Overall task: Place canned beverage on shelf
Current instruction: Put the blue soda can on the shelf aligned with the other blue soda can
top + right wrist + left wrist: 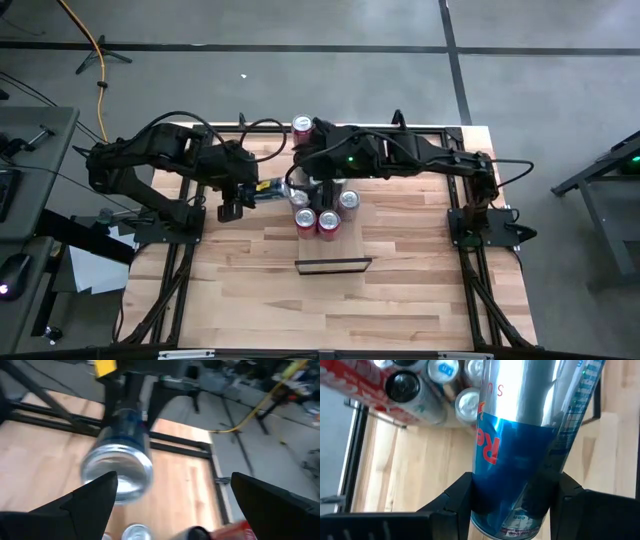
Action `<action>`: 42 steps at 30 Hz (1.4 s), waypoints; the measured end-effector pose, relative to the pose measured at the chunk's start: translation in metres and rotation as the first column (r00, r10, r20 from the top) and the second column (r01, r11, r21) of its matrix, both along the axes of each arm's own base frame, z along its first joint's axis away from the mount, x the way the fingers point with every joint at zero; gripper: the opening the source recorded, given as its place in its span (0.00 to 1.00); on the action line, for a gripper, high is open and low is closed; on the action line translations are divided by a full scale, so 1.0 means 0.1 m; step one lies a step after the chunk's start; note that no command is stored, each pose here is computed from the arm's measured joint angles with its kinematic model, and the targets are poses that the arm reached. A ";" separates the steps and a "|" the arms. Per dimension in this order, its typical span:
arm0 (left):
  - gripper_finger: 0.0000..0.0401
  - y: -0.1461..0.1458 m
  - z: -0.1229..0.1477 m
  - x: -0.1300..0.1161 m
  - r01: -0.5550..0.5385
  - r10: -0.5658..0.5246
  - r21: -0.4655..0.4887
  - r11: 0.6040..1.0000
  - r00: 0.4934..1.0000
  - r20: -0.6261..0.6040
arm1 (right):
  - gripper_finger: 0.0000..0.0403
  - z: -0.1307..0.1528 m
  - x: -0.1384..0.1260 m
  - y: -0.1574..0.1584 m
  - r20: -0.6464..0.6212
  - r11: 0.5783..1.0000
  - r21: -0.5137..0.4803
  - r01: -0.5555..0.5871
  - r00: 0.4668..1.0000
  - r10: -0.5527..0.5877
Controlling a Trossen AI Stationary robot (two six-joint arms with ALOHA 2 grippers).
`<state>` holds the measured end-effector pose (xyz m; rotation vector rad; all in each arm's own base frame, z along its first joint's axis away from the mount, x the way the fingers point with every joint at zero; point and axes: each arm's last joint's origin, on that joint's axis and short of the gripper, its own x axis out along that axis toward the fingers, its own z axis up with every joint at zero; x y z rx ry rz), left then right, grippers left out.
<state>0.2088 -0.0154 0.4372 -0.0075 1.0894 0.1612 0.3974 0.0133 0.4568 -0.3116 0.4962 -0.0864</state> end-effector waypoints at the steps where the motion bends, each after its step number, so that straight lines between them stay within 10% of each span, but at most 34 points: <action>1: 0.30 0.00 0.00 -0.01 0.000 0.000 0.000 1.000 1.000 -0.009 | 0.93 0.01 -0.01 -0.01 0.002 1.000 -0.018 0.018 1.000 -0.018; 15: 0.30 0.08 0.04 -0.07 -0.037 0.035 0.137 0.990 0.999 0.016 | 0.93 0.04 -0.11 0.02 -0.026 0.988 0.112 -0.102 0.994 0.105; 42: 0.30 0.10 0.08 0.14 0.006 -0.027 0.160 0.987 0.991 0.129 | 0.93 0.01 0.06 0.01 0.042 0.997 0.029 -0.067 0.997 0.066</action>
